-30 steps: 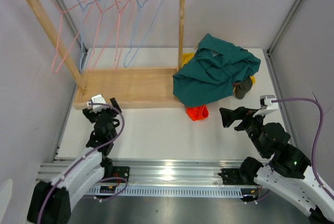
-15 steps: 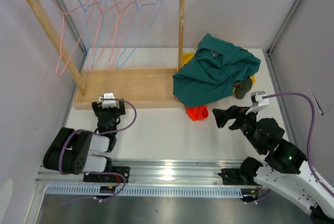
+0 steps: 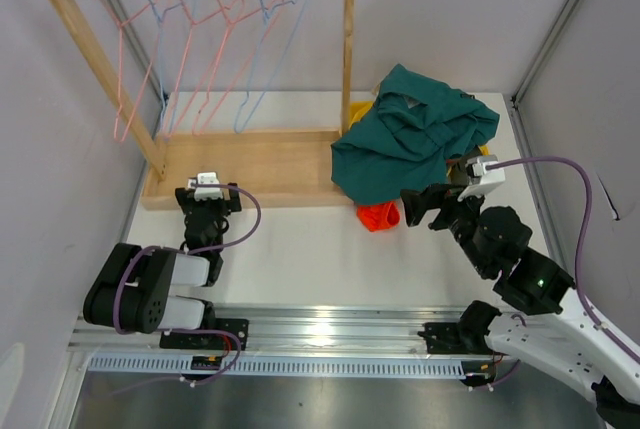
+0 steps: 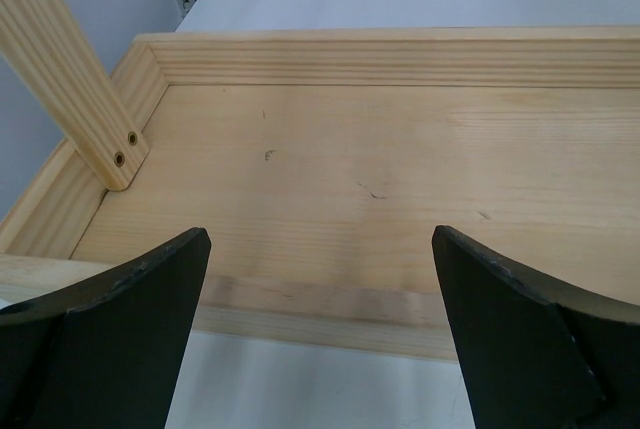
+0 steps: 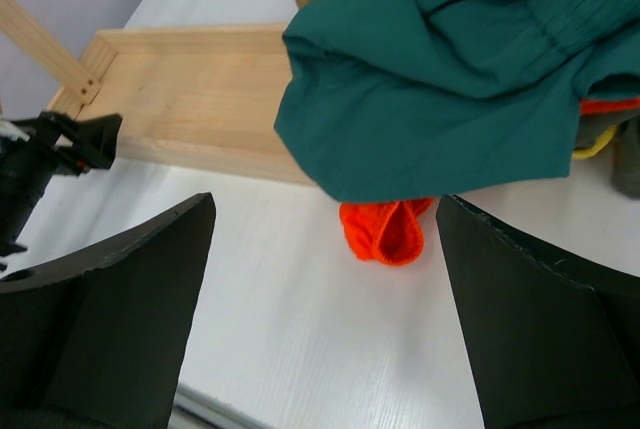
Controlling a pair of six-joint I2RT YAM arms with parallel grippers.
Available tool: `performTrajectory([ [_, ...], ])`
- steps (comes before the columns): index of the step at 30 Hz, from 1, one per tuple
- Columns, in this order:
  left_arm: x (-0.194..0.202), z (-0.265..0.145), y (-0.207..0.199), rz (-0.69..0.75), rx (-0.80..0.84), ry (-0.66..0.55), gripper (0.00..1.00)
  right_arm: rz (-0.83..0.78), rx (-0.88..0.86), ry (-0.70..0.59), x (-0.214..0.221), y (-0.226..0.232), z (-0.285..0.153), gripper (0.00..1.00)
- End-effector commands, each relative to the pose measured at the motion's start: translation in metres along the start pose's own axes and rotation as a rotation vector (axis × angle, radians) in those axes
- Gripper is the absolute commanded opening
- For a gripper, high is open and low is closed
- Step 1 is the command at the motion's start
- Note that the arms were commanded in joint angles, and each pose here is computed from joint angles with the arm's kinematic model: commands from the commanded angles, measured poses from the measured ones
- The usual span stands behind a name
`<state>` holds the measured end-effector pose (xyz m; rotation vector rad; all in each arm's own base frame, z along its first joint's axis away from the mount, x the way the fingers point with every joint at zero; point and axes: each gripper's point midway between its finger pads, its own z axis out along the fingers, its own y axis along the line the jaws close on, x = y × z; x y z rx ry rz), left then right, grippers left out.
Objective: Remove the shorts from the hanger
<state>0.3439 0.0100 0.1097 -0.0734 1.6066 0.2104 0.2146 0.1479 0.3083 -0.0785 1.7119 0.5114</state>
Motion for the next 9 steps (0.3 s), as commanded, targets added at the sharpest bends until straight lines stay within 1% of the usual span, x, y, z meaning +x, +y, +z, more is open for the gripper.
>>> performTrajectory([
  [1, -0.027, 0.006, -0.003, -0.048, 0.015, -0.093, 1.0, -0.033, 0.058, -0.132, -0.046, -0.002, 0.004, 0.99],
  [3, -0.027, 0.006, -0.003, -0.048, 0.015, -0.093, 0.99, -0.064, 0.078, -0.141, -0.052, -0.002, 0.009, 0.99],
  [9, -0.027, 0.006, -0.003, -0.048, 0.015, -0.092, 0.99, -0.081, 0.081, -0.184, -0.064, 0.001, 0.015, 1.0],
])
